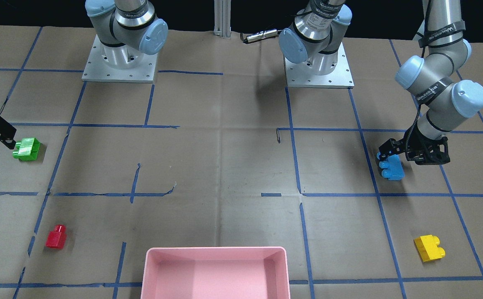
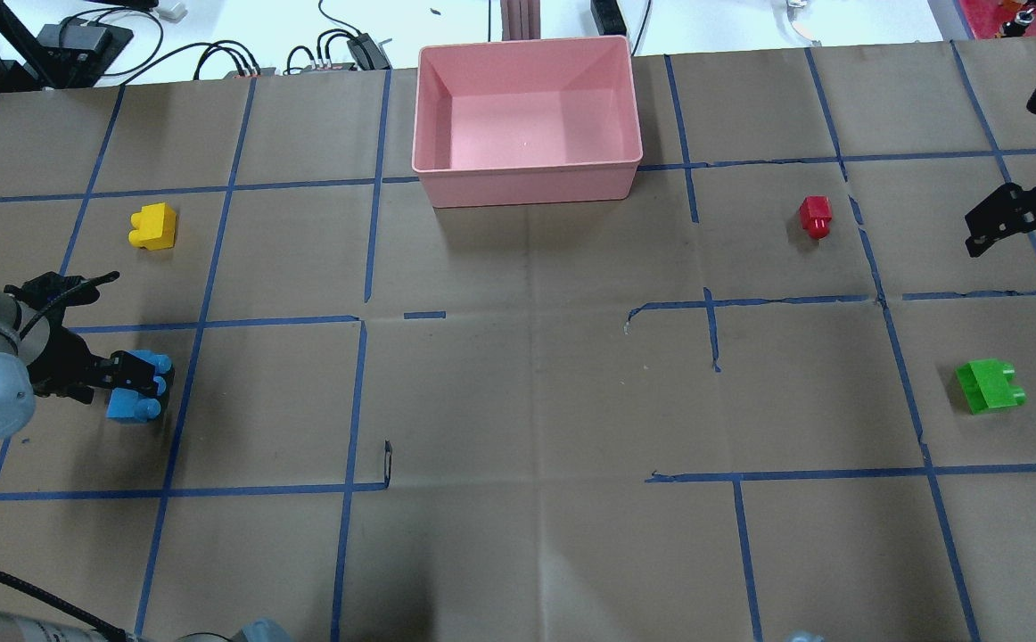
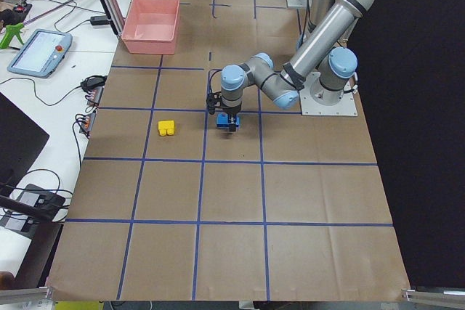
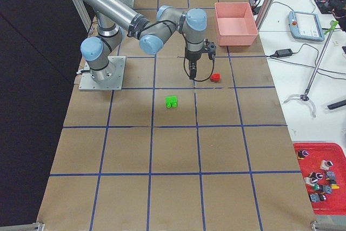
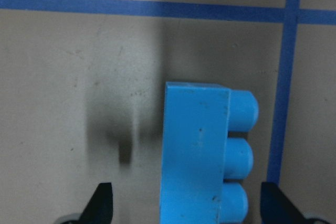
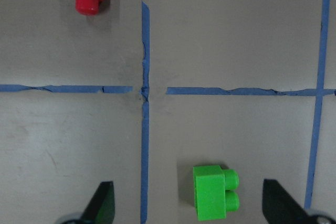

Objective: Put all blocks into box

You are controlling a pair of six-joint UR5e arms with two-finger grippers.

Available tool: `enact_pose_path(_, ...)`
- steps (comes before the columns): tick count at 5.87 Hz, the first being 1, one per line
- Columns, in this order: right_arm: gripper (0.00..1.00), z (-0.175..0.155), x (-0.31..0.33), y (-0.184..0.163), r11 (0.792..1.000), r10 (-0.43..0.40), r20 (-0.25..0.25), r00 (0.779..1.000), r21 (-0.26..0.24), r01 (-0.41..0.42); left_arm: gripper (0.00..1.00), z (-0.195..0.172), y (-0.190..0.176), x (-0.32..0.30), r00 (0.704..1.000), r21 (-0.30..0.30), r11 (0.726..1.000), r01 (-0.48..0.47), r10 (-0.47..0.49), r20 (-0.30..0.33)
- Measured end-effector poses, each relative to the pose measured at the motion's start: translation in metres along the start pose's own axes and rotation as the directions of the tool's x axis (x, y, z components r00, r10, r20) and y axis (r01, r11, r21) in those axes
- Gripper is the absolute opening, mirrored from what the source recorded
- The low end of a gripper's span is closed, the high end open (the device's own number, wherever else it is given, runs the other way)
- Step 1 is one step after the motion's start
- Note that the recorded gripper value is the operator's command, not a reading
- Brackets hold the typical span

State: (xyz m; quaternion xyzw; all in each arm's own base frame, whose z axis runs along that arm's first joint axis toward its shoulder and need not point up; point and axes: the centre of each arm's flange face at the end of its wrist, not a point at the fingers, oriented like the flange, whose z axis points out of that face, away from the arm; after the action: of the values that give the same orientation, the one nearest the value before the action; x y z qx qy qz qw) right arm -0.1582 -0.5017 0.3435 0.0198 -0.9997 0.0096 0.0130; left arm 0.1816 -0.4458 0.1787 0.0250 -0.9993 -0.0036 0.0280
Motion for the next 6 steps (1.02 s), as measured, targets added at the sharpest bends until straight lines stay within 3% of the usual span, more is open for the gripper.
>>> enact_pose_path(2, 0.99, 0.045, 0.03, 0.014, 0.999, -0.036, 0.002, 0.999, 0.003, 0.036, 0.98, 0.016, -0.005, 0.006, 0.999, 0.003, 1.0, 0.006, -0.006, -0.05)
enact_pose_path(5, 0.99, 0.109, 0.036, 0.039, 0.998, -0.039, 0.043, 0.998, -0.042, 0.041, 0.97, 0.012, -0.013, 0.008, 1.0, 0.034, 0.999, -0.007, 0.008, -0.024)
enact_pose_path(6, 0.99, 0.124, 0.034, 0.044, 0.997, -0.037, 0.061, 0.997, -0.064, 0.04, 0.91, 0.009, -0.015, 0.007, 1.0, 0.054, 0.999, -0.009, 0.01, -0.01)
